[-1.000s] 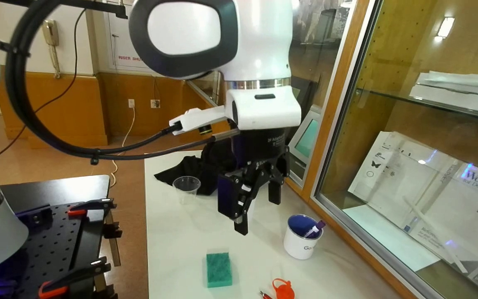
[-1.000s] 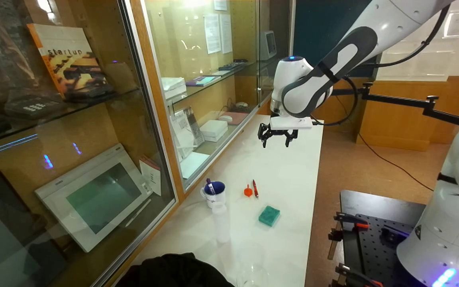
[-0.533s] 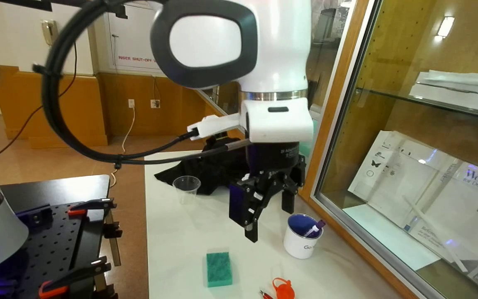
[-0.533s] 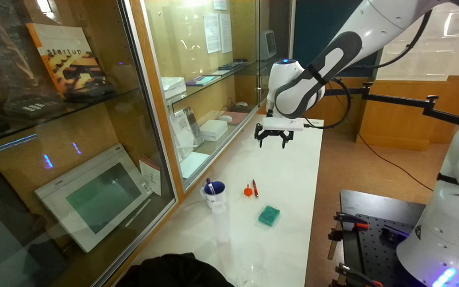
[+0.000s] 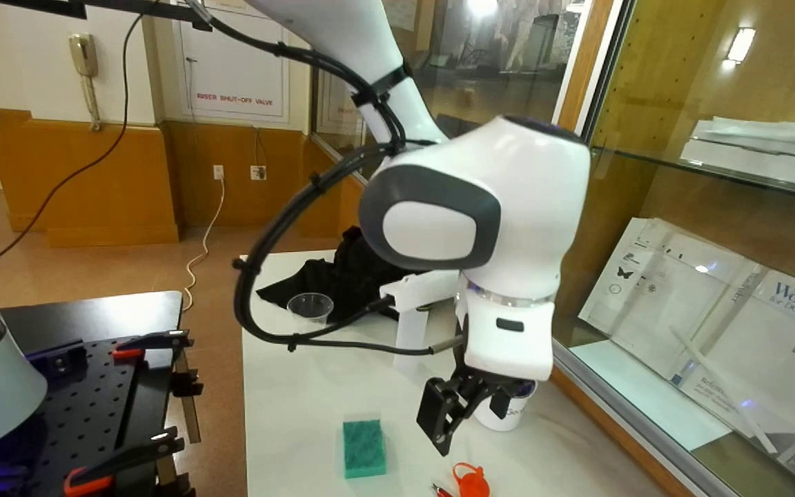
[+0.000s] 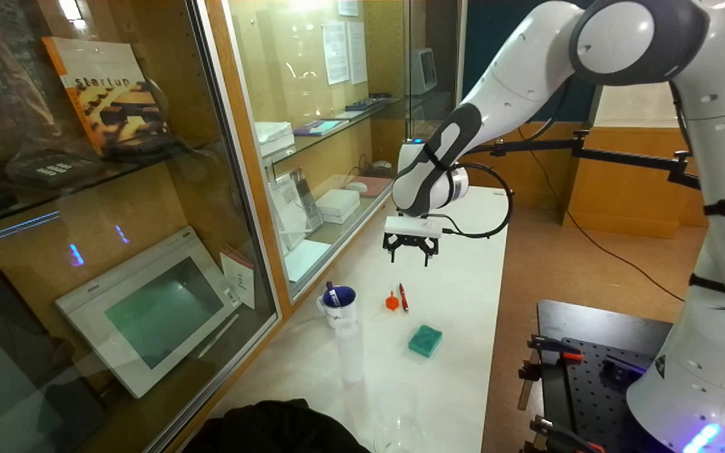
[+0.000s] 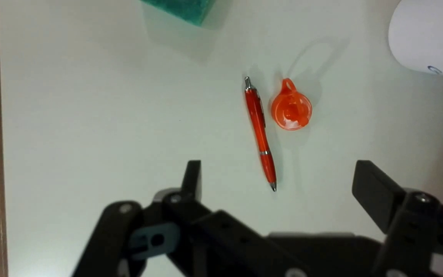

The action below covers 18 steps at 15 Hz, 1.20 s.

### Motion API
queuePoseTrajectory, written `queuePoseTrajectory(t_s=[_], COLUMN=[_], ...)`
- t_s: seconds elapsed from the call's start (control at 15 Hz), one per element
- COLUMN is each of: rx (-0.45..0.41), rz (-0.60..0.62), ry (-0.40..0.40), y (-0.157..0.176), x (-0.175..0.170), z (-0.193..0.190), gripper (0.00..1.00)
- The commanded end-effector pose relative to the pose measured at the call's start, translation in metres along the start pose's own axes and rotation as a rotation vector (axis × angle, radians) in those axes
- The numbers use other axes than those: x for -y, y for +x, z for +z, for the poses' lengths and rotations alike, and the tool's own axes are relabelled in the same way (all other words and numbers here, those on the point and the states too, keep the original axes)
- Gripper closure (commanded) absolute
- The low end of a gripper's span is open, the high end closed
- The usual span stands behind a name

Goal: Move the pen closer to you

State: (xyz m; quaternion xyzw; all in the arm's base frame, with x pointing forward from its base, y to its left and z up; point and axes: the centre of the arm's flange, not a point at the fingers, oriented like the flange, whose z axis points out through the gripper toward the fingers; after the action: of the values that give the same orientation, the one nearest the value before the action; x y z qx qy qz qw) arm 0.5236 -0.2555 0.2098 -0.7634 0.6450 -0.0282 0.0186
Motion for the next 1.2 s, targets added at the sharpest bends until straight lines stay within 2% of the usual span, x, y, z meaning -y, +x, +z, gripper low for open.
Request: queuePoseTrajectory(t_s=[0.0,0.33,0.6,0.93,1.13], rx=[-0.012,-0.059,-0.029,0.034,0.050], rz=[0.013,0.014,-0.006,0.027,0.049], ry=[-0.024,-0.068,-0.071,0.021,0.032], y=[0.020,0.044,0.058,0.058,0.056], x=[0.019,0.019,0.024,0.028,0.029], z=[0.044,0.092,0.112,0.125,0.132], gripper=[0.00,0.00,0.00,0.00,0.00])
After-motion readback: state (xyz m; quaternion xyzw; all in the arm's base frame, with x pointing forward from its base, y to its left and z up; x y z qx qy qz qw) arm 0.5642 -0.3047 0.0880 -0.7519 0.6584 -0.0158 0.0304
